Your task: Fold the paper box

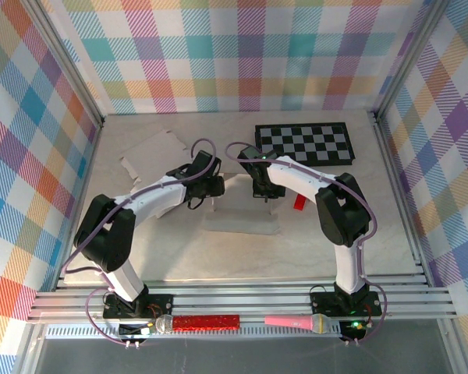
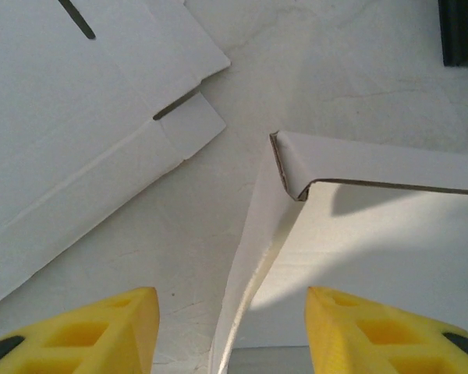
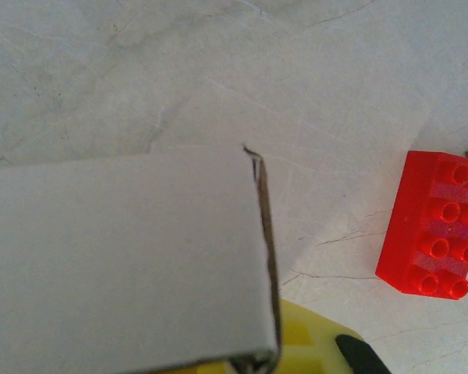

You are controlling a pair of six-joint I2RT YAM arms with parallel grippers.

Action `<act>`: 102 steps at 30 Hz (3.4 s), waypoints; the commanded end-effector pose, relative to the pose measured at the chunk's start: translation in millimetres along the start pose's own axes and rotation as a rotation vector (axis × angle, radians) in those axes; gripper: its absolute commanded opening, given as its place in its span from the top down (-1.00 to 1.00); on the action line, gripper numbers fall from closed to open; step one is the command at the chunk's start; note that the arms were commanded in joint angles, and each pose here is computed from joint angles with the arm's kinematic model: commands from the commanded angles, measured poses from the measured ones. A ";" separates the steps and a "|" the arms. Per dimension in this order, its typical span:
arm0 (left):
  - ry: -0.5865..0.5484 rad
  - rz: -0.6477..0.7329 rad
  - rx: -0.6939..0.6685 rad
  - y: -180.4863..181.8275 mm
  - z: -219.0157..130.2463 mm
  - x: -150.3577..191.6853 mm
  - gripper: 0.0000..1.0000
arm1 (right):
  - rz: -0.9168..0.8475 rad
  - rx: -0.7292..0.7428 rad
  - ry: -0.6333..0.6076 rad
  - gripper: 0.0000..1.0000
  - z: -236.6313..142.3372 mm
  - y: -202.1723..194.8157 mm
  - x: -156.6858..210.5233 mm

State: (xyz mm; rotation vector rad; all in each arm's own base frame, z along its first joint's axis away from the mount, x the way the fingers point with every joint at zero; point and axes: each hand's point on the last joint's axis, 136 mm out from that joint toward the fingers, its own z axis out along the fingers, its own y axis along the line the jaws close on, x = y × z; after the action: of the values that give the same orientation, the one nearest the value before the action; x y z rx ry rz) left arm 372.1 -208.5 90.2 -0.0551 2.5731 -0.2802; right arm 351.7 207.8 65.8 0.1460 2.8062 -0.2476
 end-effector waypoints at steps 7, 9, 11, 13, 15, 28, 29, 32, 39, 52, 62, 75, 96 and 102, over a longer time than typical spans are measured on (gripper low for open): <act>0.079 0.094 -0.066 12.2 25.3 14.6 0.18 | -0.018 0.008 0.022 1.00 1.6 1.3 4.2; 0.062 0.103 -0.087 15.5 26.3 11.6 0.22 | -0.019 0.007 0.022 1.00 1.7 2.0 4.3; 0.055 0.106 -0.083 13.2 26.7 8.0 0.28 | -0.020 0.006 0.024 1.00 1.8 2.0 4.3; 0.047 0.115 -0.091 11.7 26.5 4.8 0.33 | -0.022 0.007 0.026 1.00 2.7 1.8 5.1; 0.035 0.118 -0.107 13.1 27.1 1.8 0.37 | -0.024 0.006 0.028 1.00 3.4 2.2 5.7; 0.015 0.168 -0.156 13.5 37.3 -2.0 1.00 | -0.028 0.005 0.029 1.00 2.6 0.4 3.3; 0.007 0.178 -0.171 13.7 35.6 -2.2 1.00 | -0.026 0.007 0.029 1.00 2.3 0.1 3.1; -0.014 0.211 -0.254 17.5 30.7 0.3 1.00 | -0.020 0.009 0.029 1.00 1.8 0.5 2.5; -0.043 0.142 -0.302 23.3 21.8 6.3 0.87 | -0.011 0.011 0.051 1.00 5.8 2.5 5.9; -0.148 0.003 0.031 -21.0 -66.7 -21.3 -0.18 | -0.031 0.108 0.092 1.00 17.8 -11.2 7.1; -0.138 -0.185 -0.031 45.9 -121.0 -19.6 -0.14 | 0.217 0.273 0.290 1.00 17.2 -27.4 36.8; 0.071 -0.321 -0.048 82.0 -117.2 39.9 -0.01 | 0.755 0.417 0.658 1.00 -0.1 -19.1 93.1; 0.182 -0.272 0.140 28.5 -72.4 76.8 0.07 | 1.052 0.330 0.886 0.54 -10.1 19.4 144.3; 0.163 -0.266 0.167 20.2 -69.4 68.0 0.08 | 0.949 0.122 0.676 -0.08 -50.4 -6.8 113.8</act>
State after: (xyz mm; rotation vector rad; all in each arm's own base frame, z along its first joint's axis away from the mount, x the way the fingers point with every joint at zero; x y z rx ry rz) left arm 269.7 -171.9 100.8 -0.3690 2.7251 -0.5818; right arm 214.8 228.5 50.4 1.9758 2.9505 -0.2959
